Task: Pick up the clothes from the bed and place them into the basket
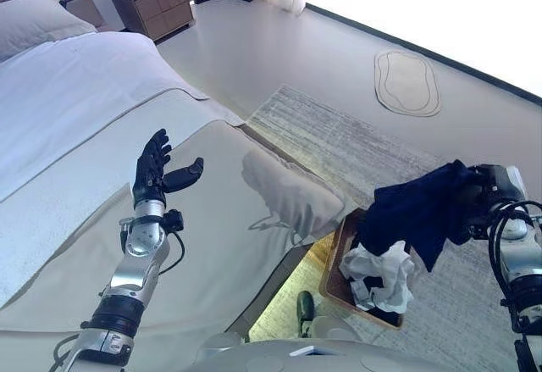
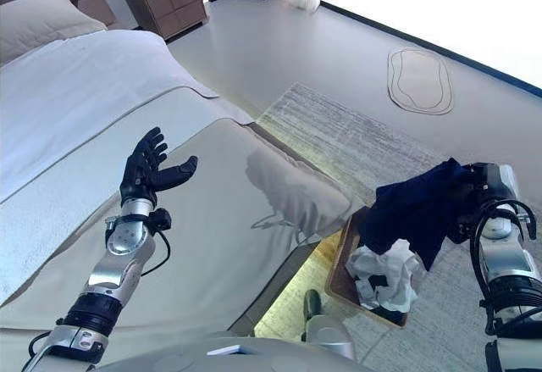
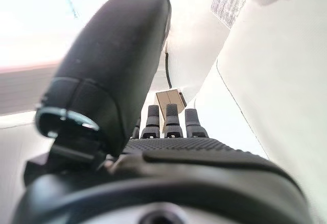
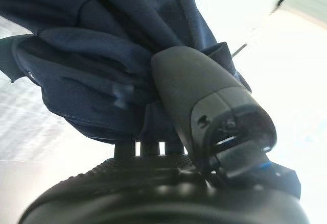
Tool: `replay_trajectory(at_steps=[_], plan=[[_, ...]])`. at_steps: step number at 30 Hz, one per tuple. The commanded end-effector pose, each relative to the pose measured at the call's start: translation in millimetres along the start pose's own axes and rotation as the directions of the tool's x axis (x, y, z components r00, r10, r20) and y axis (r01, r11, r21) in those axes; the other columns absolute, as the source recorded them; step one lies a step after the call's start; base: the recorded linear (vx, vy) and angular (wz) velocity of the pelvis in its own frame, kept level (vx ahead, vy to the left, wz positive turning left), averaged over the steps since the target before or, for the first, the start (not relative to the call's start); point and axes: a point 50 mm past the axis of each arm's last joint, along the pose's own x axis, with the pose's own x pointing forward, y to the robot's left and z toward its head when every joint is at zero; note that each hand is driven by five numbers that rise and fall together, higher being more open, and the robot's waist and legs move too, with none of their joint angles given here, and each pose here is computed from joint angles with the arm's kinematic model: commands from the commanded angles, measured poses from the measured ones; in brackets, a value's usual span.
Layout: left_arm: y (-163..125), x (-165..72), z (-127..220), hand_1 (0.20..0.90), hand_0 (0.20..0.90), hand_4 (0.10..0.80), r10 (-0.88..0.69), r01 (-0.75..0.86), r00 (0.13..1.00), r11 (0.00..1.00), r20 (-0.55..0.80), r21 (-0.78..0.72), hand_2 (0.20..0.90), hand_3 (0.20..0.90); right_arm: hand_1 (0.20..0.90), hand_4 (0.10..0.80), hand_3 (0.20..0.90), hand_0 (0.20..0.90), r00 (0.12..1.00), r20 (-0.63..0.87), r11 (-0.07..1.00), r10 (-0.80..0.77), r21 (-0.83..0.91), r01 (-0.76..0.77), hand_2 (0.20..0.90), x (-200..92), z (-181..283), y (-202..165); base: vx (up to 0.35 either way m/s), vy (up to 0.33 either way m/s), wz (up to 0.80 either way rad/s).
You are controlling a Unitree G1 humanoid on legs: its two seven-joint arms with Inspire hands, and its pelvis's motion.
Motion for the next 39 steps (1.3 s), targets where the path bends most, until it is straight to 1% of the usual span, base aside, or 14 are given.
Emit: replay_trajectory(at_steps=[1, 9, 16, 22, 30, 31, 32, 33, 39], plan=[[-9, 11, 36, 0.900, 0.900, 0.800, -0.074, 0.066, 0.978, 0.997, 0.194, 0.048, 0.900, 0.900, 0.300, 0.100, 0.200, 0.300, 0.985, 0.090, 0.986, -0.147, 0.097, 0.138, 0.300, 14, 35, -30, -0.053, -0.084, -0.01], [-22, 8, 33, 0.900, 0.900, 0.800, -0.136, 0.128, 0.975, 0.990, 0.177, 0.055, 0.900, 0.900, 0.300, 0.100, 0.200, 0.300, 0.994, 0.051, 0.992, -0.098, 0.081, 0.094, 0.300, 14, 26, -15, -0.018, -0.049, -0.01], [-31, 8, 34, 0.900, 0.900, 0.800, -0.173, 0.168, 0.970, 0.985, 0.173, 0.041, 0.900, 0.900, 0.300, 0.100, 0.200, 0.300, 0.998, -0.021, 0.996, -0.058, 0.073, 0.059, 0.300, 13, 8, -8, -0.020, -0.022, -0.05], [-38, 10, 34, 0.900, 0.900, 0.800, -0.179, 0.178, 0.970, 0.984, 0.163, 0.021, 0.900, 0.900, 0.300, 0.100, 0.200, 0.300, 0.996, -0.074, 0.997, -0.054, 0.056, 0.058, 0.300, 17, -1, -12, -0.025, 0.012, -0.08], [-38, 8, 29, 0.900, 0.900, 0.800, -0.197, 0.196, 0.969, 0.980, 0.147, 0.018, 0.900, 0.900, 0.300, 0.100, 0.200, 0.300, 0.984, -0.163, 0.995, -0.068, 0.063, 0.079, 0.300, 15, -25, -17, 0.012, 0.002, -0.02], [-37, 8, 29, 0.900, 0.900, 0.800, -0.199, 0.199, 0.969, 0.980, 0.147, 0.018, 0.900, 0.900, 0.380, 0.193, 0.293, 0.380, 0.985, -0.158, 0.994, -0.067, 0.074, 0.079, 0.380, 15, -24, -18, 0.000, 0.000, 0.00], [-37, 8, 29, 0.900, 0.900, 0.800, -0.200, 0.200, 0.969, 0.980, 0.147, 0.018, 0.900, 0.900, 0.740, 0.613, 0.713, 0.740, 0.987, -0.149, 0.993, -0.065, 0.087, 0.079, 0.740, 16, -23, -18, 0.000, 0.000, 0.00], [-37, 8, 29, 0.900, 0.900, 0.800, -0.201, 0.200, 0.968, 0.980, 0.147, 0.017, 0.900, 0.900, 0.900, 0.800, 0.900, 0.900, 0.988, -0.142, 0.993, -0.064, 0.093, 0.078, 0.900, 16, -21, -18, 0.000, 0.000, 0.00], [-36, 8, 27, 0.900, 0.900, 0.800, -0.196, 0.196, 0.971, 0.980, 0.139, 0.014, 0.900, 0.900, 0.900, 0.800, 0.900, 0.900, 0.997, -0.074, 0.993, -0.030, 0.112, 0.038, 0.900, 14, -17, -11, 0.000, 0.000, 0.00]])
